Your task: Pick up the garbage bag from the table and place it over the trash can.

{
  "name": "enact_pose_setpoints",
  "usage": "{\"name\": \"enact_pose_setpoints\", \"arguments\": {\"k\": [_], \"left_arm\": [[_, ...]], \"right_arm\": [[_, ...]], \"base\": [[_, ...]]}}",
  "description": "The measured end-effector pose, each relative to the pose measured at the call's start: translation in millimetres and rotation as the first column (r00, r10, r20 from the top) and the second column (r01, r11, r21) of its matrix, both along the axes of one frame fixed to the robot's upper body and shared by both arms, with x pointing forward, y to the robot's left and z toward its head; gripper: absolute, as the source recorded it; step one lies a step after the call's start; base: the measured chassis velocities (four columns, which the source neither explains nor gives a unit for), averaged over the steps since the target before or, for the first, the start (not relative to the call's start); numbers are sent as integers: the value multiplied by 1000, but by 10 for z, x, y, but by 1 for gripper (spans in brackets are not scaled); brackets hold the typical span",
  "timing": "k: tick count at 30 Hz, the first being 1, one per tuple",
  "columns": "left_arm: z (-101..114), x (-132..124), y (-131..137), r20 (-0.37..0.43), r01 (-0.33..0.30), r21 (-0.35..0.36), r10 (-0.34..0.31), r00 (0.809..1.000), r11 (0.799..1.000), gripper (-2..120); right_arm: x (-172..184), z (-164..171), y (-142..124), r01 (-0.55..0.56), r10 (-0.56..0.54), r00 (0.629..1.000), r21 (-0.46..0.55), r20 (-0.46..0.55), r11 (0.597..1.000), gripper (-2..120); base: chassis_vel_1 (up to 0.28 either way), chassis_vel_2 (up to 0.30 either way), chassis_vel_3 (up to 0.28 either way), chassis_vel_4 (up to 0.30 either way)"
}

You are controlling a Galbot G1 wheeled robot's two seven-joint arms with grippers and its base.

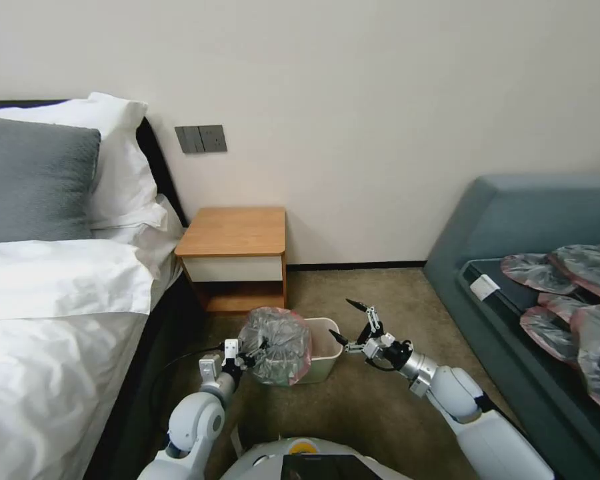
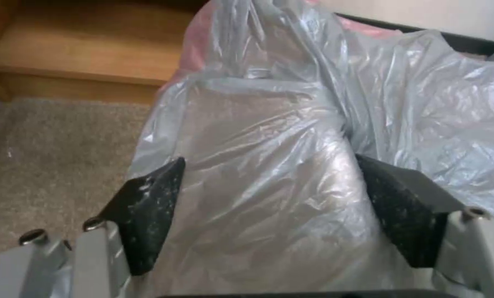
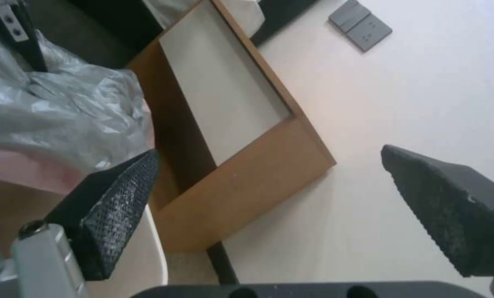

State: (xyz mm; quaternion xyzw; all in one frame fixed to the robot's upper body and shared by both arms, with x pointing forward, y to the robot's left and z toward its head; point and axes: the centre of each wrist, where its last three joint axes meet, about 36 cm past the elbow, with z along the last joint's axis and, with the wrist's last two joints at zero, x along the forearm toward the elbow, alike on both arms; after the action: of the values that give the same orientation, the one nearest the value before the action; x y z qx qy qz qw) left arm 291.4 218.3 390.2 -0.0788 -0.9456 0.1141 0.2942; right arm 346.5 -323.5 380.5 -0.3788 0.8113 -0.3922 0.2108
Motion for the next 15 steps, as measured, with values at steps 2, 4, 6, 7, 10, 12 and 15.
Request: {"name": "enact_pose_setpoints", "arguments": {"k": [2,4,6,7,10,12,15], "left_arm": [[3,9,0,0,-2,0,2,1000,1000,78],[0,21,-1,-2,-2,-4,2,1000,1000,78],[-4,30,-5,-5,-1,-9,1,1000,1000,74],[-12,35,-8,-7,1,-10,-1,1000,1000,73],[-52,62,-32,-19,21,-17,-21,1000,1000,63],[-63,73,-35,-23,28,-18,-29,999,999,60],[-79,97,-41,-25,47,-15,-47,999,999,51]], "right_arm": [[-4,-4,1,0,0,1000,-1,-1,1000,100],[-10,-10,5,0,0,1000,0,-2,1000,100],[-17,-14,7,0,0,1000,-1,-3,1000,100],[-21,-16,9,-1,1,1000,-1,-3,1000,100],[-41,-26,17,-2,2,1000,-1,-4,1000,100],[-48,-28,21,-2,2,1000,0,-5,1000,100],[-65,-26,27,-4,4,1000,0,-5,1000,100]], "base": [[0,0,0,0],[0,0,0,0],[0,0,0,0],[0,0,0,0],[0,0,0,0],[0,0,0,0],[0,0,0,0]]}}
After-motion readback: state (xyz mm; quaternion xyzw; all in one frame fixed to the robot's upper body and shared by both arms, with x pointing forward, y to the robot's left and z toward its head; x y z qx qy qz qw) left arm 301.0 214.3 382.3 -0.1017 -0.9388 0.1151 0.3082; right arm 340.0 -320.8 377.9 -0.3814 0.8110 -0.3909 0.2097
